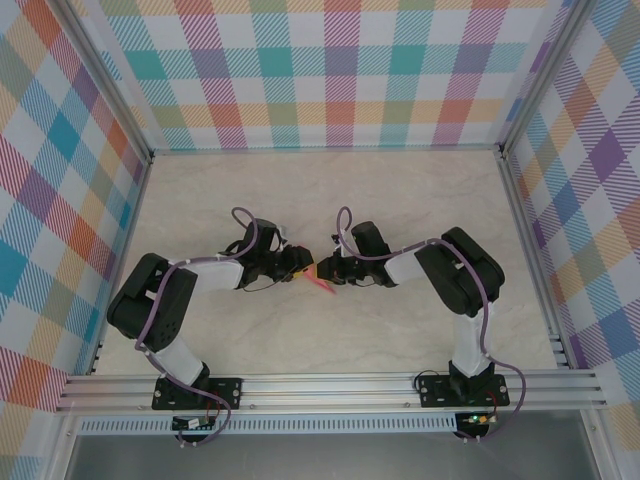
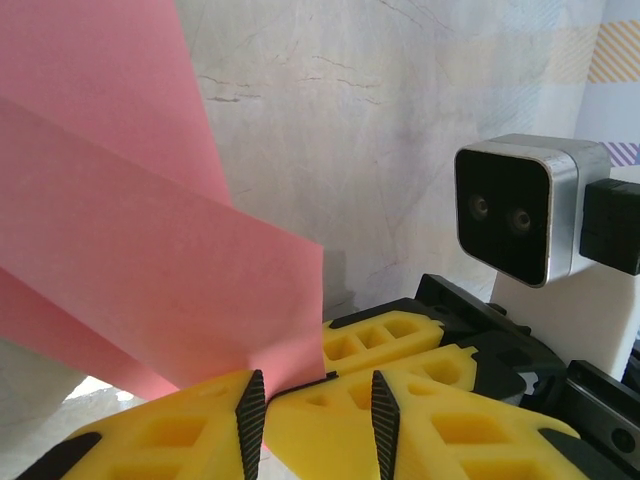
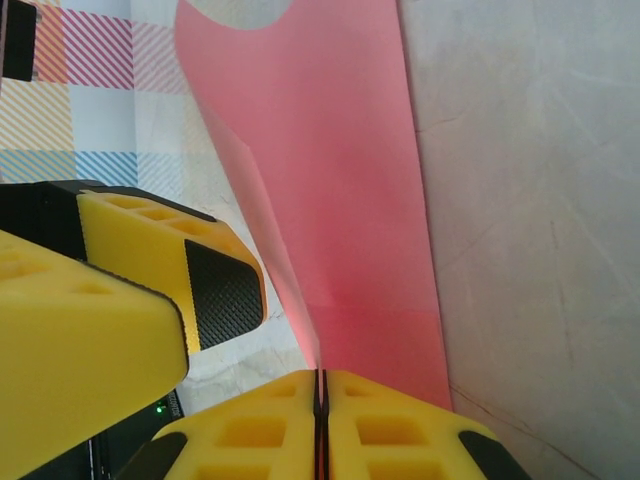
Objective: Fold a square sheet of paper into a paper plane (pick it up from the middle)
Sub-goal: Fold the wing for the fifth time at the center of the table.
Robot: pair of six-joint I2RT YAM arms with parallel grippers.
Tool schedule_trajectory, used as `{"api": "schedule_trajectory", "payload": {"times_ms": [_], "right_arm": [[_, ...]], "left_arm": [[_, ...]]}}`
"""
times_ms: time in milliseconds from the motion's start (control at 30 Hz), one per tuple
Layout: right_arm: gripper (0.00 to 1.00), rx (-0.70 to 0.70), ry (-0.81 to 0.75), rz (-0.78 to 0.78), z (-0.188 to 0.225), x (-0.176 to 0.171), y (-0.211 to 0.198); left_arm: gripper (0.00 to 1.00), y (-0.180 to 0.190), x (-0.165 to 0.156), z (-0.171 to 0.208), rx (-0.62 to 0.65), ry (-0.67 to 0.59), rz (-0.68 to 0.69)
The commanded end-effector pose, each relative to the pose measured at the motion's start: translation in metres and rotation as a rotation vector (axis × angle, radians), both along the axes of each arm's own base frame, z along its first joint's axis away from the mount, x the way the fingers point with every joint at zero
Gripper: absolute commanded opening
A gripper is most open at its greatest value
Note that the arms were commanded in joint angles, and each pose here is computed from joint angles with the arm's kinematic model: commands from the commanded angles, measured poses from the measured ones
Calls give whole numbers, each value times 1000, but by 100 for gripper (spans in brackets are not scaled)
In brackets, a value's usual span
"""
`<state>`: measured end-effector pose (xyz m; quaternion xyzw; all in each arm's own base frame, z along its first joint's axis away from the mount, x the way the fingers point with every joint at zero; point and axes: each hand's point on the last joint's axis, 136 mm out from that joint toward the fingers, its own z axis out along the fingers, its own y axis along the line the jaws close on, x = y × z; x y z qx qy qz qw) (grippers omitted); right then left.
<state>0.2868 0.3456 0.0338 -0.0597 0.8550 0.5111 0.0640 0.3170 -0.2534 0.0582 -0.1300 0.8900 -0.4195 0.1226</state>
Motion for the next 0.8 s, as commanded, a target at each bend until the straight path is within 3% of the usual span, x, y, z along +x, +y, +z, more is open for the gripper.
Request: {"api": "schedule_trajectory", "payload": {"times_ms": [0, 767], "right_arm": [[10, 0, 28, 13, -3, 0, 1], [18, -30, 54, 21, -9, -3, -2]], "left_arm": [[35, -7, 5, 5, -4, -34, -24], [28, 2, 8, -13, 64, -5, 15]]}}
